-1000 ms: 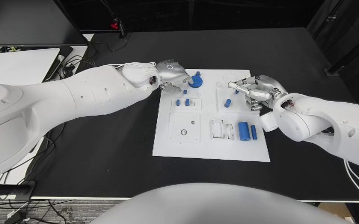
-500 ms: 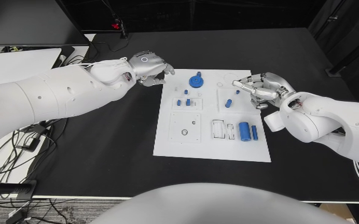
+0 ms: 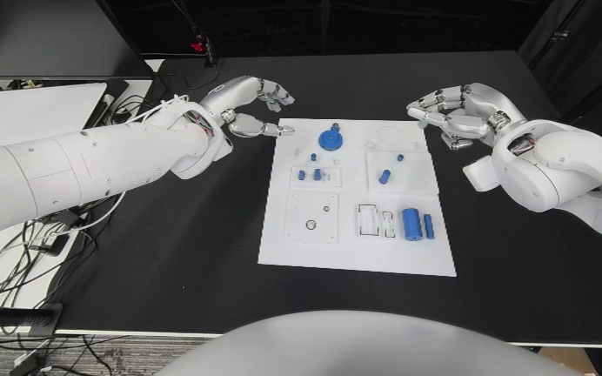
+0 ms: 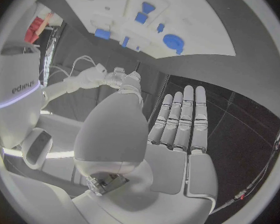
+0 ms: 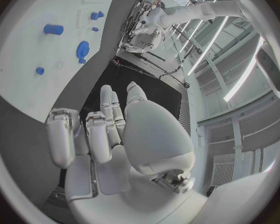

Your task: Assemble the parts on the task board

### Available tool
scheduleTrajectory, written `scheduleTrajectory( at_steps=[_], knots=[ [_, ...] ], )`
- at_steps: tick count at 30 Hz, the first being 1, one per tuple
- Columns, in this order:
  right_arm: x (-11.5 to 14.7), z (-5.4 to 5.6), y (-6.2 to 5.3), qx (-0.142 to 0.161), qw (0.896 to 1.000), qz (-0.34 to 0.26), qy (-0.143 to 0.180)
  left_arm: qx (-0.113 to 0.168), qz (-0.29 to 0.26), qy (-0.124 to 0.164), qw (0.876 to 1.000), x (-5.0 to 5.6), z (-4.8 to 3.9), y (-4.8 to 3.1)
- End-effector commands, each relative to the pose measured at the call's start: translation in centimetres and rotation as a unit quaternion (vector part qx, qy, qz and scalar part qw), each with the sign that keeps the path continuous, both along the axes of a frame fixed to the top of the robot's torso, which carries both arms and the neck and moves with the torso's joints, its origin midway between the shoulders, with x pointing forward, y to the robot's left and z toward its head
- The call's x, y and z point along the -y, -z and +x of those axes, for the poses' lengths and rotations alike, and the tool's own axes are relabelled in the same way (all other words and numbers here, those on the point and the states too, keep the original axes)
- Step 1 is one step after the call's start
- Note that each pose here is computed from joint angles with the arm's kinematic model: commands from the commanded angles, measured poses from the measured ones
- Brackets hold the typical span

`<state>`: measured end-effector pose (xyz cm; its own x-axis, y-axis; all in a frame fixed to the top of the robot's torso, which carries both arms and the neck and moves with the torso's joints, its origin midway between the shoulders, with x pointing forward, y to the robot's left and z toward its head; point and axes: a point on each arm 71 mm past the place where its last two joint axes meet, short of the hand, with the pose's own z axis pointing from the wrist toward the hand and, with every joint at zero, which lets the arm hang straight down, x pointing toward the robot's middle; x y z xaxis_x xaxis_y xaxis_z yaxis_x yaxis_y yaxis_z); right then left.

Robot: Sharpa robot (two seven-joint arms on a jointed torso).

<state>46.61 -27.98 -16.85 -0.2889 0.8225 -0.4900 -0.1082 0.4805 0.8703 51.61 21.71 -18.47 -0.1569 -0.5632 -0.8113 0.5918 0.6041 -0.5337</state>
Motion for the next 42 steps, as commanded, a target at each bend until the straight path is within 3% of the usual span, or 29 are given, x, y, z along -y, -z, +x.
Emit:
scheduleTrajectory(
  at_steps=[1,6,11,21,31,36,42],
  knots=[
    [0.0,0.5,-0.6,0.077,0.993,-0.084,-0.025,-0.046,-0.197,-0.027,0.979,-0.5,0.02,-0.71],
    [0.2,1.4,-0.6,0.129,0.976,-0.171,-0.045,-0.068,-0.299,-0.038,0.951,-0.1,-0.71,-0.42],
    [0.2,1.9,0.2,0.143,0.957,-0.244,-0.063,-0.077,-0.337,-0.032,0.938,0.6,-1.54,-0.24],
    [-0.8,1.8,2.1,0.146,0.926,-0.335,-0.098,-0.091,-0.359,-0.013,0.929,1.8,-2.49,-0.04],
    [-2.6,1.4,3.9,0.15,0.891,-0.409,-0.128,-0.091,-0.363,-0.016,0.927,2.0,-2.76,-0.01],
    [-3.2,1.4,4.4,0.148,0.881,-0.429,-0.131,-0.091,-0.362,-0.019,0.928,1.8,-2.73,0.02],
    [-3.3,1.6,4.6,0.144,0.878,-0.439,-0.124,-0.091,-0.361,-0.022,0.928,1.7,-2.75,0.06]
  ],
)
